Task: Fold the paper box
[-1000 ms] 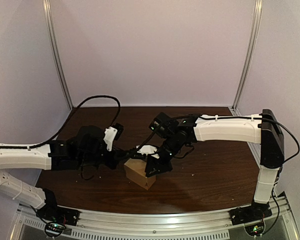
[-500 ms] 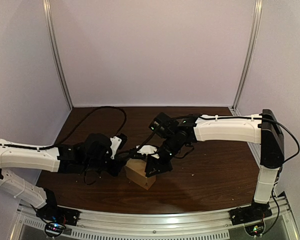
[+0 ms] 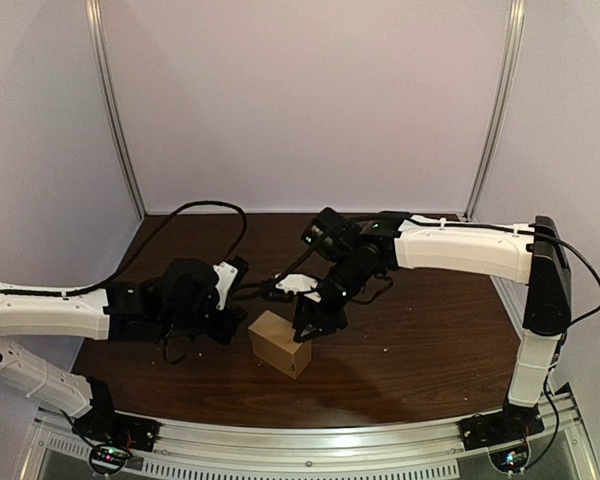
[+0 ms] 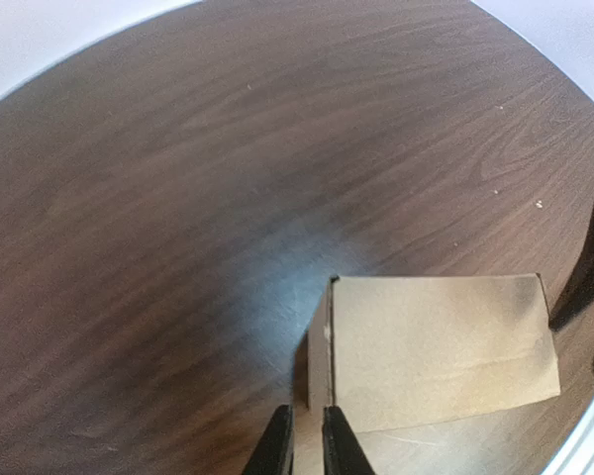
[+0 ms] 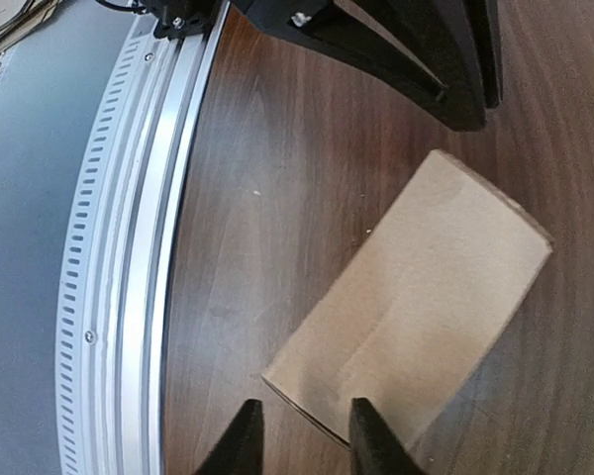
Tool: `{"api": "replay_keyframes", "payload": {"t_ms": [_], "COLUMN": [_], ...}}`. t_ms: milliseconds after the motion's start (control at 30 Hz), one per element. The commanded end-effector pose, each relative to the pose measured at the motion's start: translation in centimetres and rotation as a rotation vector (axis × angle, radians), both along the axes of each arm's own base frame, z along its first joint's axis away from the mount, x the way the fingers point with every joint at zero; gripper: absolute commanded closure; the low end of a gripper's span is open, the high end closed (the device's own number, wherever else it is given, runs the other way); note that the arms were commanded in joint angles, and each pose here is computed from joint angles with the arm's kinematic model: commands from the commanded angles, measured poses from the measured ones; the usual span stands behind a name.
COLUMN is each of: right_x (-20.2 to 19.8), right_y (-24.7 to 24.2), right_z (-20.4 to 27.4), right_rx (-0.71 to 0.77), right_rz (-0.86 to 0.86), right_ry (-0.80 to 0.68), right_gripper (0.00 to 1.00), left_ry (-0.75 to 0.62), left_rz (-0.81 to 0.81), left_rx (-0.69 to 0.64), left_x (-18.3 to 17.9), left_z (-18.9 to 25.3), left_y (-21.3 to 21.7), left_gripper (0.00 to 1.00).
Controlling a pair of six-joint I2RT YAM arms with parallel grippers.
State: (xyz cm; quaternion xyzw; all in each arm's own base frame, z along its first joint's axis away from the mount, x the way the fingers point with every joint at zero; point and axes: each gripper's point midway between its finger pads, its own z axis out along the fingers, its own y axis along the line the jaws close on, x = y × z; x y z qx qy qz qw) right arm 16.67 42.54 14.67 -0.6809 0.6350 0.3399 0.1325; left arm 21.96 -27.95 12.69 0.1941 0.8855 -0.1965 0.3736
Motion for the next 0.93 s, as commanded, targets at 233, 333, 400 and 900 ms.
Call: {"api": "replay_keyframes", "payload": {"t_ms": [233,333,400,900], "right_x": [10.6,14.9,18.5,21.9], "right_y": [-7.1,-11.1,-14.9,-24.7], "right_z": [13.4,16.8,17.9,15.6], "right_rx": [0.166,0.261,0.266,0.268], "right_rz": [-0.386,-0.639,-0.874,-1.259], "right_ry": [-0.323,-0.383,-0.492,-0.468], "right_gripper": [0.0,0.0,0.0,0.0], "left_ry": [-0.341,-0.37,-0.392,-0.31], "left_rz": [0.27,0.336,0.39,0.62], "left_rx": [0.359,0.384,0.38,0.32], "left_x": [6.4,6.9,7.2,7.6], "left_z": [14.2,16.8,18.2,11.4], "left_y": [4.7,6.3,7.7,15.1], "left_gripper": [0.26,0.03,0.03,0.02]}}
